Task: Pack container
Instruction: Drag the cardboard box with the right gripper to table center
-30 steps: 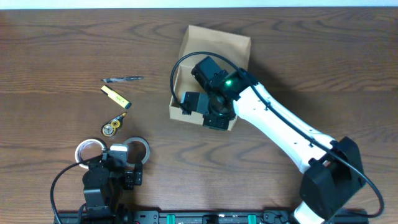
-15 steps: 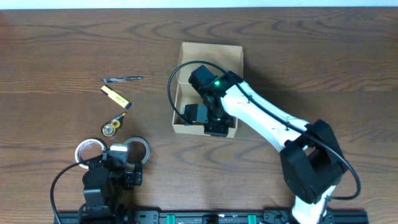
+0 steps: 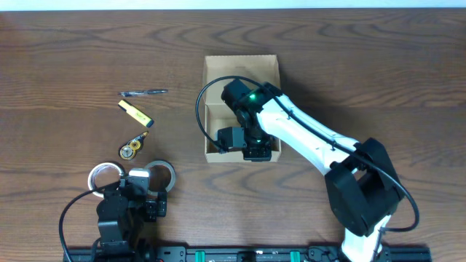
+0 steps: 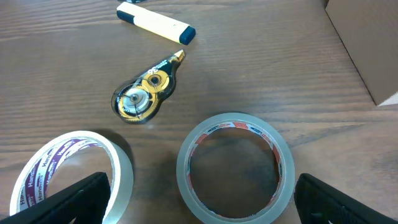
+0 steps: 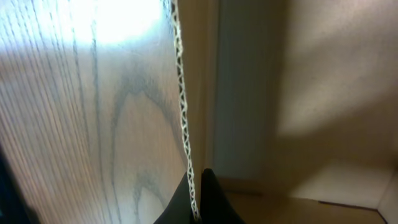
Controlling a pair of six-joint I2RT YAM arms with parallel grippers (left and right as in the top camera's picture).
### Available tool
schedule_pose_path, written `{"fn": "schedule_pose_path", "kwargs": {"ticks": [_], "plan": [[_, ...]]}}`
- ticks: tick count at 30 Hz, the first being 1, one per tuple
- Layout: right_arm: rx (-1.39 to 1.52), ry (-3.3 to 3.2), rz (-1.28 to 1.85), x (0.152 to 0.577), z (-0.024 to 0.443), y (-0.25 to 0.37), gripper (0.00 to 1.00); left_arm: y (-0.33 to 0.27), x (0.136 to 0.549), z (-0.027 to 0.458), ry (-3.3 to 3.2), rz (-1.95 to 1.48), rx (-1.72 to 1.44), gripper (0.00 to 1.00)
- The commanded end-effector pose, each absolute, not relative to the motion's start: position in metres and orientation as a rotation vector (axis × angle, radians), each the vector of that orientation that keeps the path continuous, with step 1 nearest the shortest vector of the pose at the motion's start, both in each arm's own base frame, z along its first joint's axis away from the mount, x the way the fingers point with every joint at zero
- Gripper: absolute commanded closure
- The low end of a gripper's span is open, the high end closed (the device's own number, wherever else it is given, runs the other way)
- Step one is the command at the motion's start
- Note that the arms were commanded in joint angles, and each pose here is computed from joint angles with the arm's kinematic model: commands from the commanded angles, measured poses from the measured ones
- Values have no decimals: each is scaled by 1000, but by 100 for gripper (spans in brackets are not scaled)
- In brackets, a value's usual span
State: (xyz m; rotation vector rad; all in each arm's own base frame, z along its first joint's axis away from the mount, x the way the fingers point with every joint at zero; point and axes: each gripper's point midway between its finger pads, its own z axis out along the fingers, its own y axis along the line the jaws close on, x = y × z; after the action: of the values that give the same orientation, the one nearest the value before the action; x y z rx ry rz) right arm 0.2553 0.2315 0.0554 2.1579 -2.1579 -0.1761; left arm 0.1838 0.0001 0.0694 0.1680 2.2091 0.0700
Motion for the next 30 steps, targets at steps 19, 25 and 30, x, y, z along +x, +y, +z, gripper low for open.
{"fn": "schedule_pose_path", "kwargs": {"ticks": [19,25,30], "plan": [[2109,-2241,-49,289,33,212,99,3,182,61,2232,90,172,5],[2090,-2293,-43,294,33,215,99,3,182,61,2232,90,172,5],[2089,-2293,-43,294,33,215,99,3,182,61,2232,90,172,5]]}}
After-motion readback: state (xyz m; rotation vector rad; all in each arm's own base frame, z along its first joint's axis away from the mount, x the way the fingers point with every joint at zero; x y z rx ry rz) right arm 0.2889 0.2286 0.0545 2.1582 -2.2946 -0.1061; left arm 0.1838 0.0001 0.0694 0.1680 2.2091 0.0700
